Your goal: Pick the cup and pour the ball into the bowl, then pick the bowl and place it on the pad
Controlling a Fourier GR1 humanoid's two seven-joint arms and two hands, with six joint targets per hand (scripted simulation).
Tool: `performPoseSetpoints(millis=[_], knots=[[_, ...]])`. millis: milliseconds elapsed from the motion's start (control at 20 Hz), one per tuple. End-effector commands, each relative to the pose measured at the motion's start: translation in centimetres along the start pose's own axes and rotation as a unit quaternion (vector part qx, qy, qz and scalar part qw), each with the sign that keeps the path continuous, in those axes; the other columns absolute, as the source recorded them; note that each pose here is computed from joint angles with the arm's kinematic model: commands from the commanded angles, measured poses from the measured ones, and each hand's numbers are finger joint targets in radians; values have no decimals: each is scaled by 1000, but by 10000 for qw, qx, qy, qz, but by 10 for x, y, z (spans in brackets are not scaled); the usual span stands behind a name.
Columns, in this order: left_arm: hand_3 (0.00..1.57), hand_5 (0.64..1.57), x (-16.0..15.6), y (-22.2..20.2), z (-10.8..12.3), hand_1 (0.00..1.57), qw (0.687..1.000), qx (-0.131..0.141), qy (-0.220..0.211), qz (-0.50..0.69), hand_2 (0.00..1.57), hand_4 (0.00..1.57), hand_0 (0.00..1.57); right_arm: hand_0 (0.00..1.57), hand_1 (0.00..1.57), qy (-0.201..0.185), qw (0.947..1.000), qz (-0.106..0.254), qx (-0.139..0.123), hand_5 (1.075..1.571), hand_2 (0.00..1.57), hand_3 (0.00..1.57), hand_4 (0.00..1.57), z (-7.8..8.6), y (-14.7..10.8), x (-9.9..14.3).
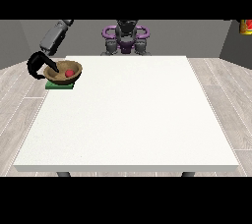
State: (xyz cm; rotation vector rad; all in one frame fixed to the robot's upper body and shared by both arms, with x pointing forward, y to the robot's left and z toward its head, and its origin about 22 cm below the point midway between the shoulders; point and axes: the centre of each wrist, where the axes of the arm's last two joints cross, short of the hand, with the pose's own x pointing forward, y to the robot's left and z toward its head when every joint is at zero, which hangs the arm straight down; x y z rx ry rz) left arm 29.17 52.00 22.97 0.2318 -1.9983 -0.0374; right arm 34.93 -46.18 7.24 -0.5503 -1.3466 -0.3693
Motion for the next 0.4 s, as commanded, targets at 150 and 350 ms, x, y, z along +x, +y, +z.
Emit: performPoseSetpoints(millis=[150,350], knots=[[0,1569,-19,-37,0,0,9995,-157,241,127,0,1190,0,0,0,373,9973,563,281,1407,0,0,0,0,-12,-8],[0,1569,-45,-24,13,0,9963,10,865,13,0,1190,0,0,0,325,9951,759,546,1375,0,0,200,-6,8,42]])
